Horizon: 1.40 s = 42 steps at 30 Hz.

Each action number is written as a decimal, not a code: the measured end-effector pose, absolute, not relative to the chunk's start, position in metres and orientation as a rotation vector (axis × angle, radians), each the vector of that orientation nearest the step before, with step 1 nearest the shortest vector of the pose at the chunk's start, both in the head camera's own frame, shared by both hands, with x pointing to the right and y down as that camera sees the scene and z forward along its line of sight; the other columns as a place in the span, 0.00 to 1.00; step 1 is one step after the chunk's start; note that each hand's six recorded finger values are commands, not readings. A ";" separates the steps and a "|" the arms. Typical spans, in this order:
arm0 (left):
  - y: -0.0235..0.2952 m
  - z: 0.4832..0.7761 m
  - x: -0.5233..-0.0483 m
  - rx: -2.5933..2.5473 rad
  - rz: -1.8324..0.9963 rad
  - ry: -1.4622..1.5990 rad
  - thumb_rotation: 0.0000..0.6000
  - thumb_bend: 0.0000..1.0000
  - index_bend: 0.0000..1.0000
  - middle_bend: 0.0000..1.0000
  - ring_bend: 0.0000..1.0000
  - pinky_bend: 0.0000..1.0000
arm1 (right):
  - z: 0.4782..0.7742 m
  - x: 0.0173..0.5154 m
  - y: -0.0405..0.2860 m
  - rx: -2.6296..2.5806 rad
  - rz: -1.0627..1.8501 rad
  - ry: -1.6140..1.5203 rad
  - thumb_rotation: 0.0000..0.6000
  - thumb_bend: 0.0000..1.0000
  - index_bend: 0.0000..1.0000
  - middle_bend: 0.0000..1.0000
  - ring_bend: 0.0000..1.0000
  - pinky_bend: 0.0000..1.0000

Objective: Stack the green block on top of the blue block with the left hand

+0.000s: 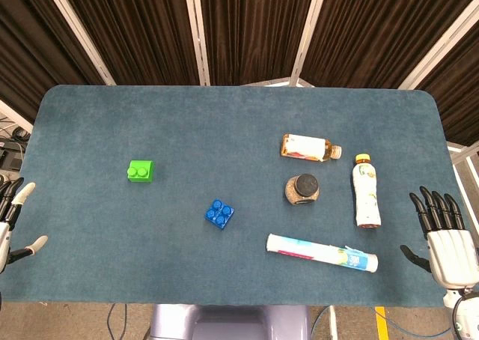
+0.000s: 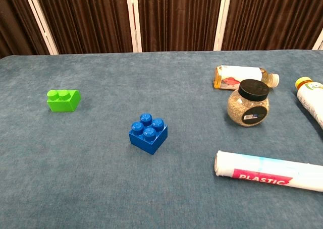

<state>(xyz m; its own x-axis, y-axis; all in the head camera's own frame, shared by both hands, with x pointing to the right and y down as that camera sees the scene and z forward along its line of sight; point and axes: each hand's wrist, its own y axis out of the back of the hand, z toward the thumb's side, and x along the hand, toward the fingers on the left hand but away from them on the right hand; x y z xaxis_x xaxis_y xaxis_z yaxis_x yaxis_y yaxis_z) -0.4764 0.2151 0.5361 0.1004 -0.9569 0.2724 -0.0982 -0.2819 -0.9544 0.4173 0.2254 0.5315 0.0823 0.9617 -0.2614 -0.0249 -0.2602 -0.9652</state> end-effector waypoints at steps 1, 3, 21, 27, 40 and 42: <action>0.215 0.536 -0.476 -1.538 -1.295 1.079 1.00 0.00 0.00 0.00 0.00 0.00 | 0.532 0.417 0.225 -1.427 1.345 -0.995 1.00 0.00 0.00 0.00 0.00 0.00; 0.216 0.535 -0.477 -1.537 -1.302 1.079 1.00 0.00 0.00 0.00 0.00 0.00 | 0.532 0.416 0.224 -1.423 1.349 -0.994 1.00 0.00 0.00 0.00 0.00 0.00; 0.155 0.594 -0.450 -1.654 -1.350 0.909 1.00 0.00 0.00 0.00 0.00 0.00 | 0.542 0.425 0.214 -1.417 1.423 -1.000 1.00 0.00 0.00 0.00 0.00 0.00; 0.109 0.634 -0.415 -1.754 -1.399 0.785 1.00 0.00 0.00 0.00 0.00 0.00 | 0.545 0.430 0.207 -1.394 1.448 -1.004 1.00 0.00 0.00 0.00 0.00 0.00; 0.059 0.705 -0.370 -1.820 -1.500 0.638 1.00 0.00 0.00 0.00 0.00 0.00 | 0.549 0.440 0.206 -1.350 1.500 -0.997 1.00 0.00 0.00 0.00 0.00 0.00; 0.057 0.715 -0.367 -1.842 -1.525 0.643 1.00 0.00 0.00 0.02 0.01 0.00 | 0.549 0.441 0.206 -1.348 1.506 -0.998 1.00 0.00 0.00 0.00 0.00 0.00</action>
<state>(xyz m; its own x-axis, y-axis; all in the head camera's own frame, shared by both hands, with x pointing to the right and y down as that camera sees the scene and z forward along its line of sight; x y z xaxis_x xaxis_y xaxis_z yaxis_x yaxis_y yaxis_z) -0.3671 0.0574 0.7149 0.2020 -0.7254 0.6581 0.0353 -0.6661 -0.7450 0.4411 0.2060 0.5494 -0.0479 0.9501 -0.3083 -0.0865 -0.3114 -0.9463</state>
